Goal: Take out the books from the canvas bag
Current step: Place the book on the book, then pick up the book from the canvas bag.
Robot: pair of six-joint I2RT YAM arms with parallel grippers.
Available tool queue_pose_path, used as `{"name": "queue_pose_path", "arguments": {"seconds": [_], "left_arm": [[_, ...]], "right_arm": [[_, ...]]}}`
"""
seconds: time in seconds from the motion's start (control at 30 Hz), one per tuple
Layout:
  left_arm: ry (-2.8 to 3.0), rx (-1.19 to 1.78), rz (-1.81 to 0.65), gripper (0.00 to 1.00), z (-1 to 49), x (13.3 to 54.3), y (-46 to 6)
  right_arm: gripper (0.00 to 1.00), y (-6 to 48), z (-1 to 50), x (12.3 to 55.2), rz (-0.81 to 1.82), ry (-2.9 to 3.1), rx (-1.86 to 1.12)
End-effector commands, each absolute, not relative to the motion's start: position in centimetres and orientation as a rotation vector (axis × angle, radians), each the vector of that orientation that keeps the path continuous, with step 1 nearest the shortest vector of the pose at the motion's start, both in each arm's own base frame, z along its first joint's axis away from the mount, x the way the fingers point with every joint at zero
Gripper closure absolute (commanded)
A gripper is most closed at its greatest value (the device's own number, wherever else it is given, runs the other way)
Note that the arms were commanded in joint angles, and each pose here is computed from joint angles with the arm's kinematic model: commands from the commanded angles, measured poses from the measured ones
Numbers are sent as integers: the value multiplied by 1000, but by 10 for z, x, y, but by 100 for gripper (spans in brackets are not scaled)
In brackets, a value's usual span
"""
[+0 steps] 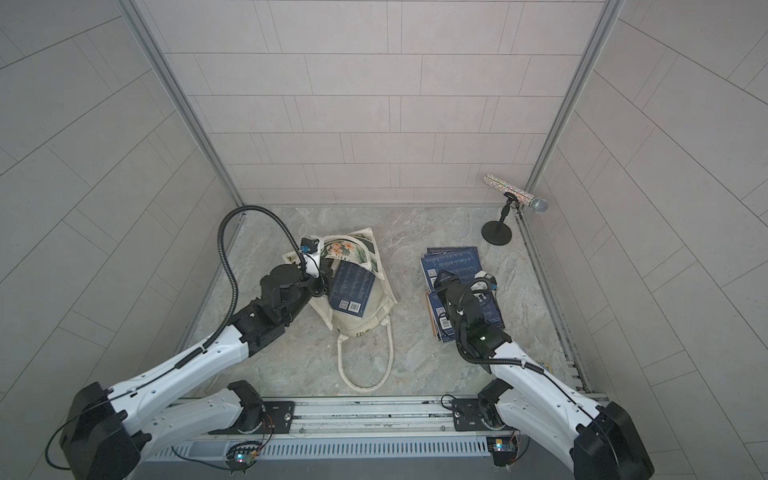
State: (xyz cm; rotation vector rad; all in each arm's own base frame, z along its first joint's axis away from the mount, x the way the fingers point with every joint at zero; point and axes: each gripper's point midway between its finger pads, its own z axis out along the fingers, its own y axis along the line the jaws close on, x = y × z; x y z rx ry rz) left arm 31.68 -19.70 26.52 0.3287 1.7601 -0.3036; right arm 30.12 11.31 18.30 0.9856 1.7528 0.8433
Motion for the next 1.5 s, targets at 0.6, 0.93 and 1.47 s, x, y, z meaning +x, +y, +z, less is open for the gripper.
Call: {"name": "queue_pose_path", "arguments": {"seconds": [0.6, 0.93, 1.47], "left_arm": [[1622, 289, -390, 100, 310, 311, -198], [1578, 285, -422, 100, 320, 305, -197], [1504, 294, -481, 100, 333, 295, -199]], "right_arm": [[37, 329, 184, 205, 750, 1986, -67], [37, 346, 146, 219, 636, 2056, -105], [37, 333, 82, 250, 639, 2212, 125]]}}
